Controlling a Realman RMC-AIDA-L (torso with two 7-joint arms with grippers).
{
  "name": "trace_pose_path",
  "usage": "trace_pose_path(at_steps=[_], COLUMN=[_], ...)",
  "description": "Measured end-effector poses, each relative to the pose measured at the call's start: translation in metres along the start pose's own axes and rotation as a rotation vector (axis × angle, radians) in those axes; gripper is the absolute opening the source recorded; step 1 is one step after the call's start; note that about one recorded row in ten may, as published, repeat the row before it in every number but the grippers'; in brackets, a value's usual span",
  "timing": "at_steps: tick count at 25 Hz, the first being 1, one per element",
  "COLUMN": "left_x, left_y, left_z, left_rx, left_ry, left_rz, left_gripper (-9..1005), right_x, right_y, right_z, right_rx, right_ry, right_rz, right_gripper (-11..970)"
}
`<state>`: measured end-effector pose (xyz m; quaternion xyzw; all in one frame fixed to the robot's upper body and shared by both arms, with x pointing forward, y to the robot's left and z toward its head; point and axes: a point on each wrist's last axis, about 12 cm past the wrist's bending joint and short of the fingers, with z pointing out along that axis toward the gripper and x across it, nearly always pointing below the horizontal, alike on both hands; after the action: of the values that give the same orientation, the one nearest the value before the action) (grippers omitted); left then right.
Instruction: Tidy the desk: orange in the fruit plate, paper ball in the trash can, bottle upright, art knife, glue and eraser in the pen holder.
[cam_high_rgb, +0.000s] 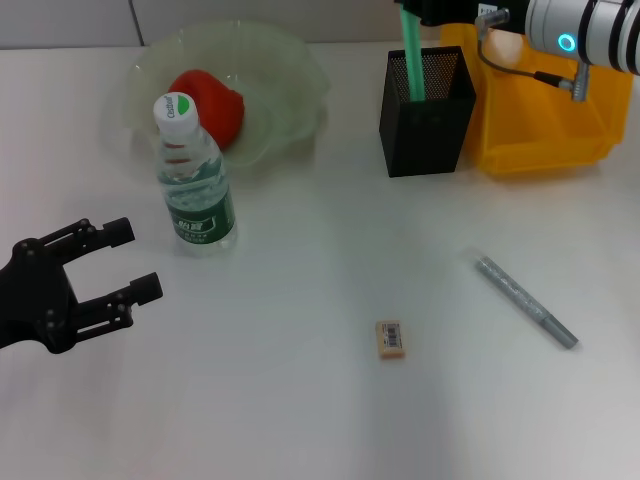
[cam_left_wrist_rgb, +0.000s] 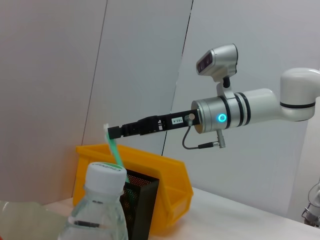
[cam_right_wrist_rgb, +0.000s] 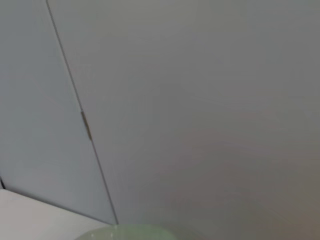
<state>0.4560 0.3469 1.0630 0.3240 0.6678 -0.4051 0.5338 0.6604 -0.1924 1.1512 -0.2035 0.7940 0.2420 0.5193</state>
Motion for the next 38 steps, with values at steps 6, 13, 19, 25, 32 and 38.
trace_pose_path(at_steps=[6, 13, 19, 25, 32, 38], left_x=[0.001, 0.001, 0.001, 0.002, 0.005, 0.008], left_y=[0.0, -0.002, -0.005, -0.007, -0.011, -0.015], left_z=[0.0, -0.001, -0.005, -0.006, -0.009, -0.009], left_rx=[-0.001, 0.004, 0.014, 0.016, 0.021, 0.024], left_ry=[-0.001, -0.003, -0.009, -0.011, -0.017, -0.024], left_rz=[-0.002, -0.005, -0.009, -0.015, -0.023, -0.034], left_gripper=[786, 786, 786, 786, 786, 786], right_x=[-0.001, -0.019, -0.036, -0.027, 0.003, 0.02], right_y=[0.003, 0.02, 0.053, 0.085, 0.114, 0.131], right_z=[-0.009, -0.035, -0.07, -0.073, -0.055, -0.043], right_rx=[-0.051, -0.244, -0.435, -0.408, -0.398, -0.453], right_ry=[-0.002, 0.033, 0.39, 0.704, 0.935, 0.959], right_rz=[-0.002, -0.091, -0.315, -0.386, -0.596, -0.746], right_gripper=[260, 455, 494, 518, 578, 576])
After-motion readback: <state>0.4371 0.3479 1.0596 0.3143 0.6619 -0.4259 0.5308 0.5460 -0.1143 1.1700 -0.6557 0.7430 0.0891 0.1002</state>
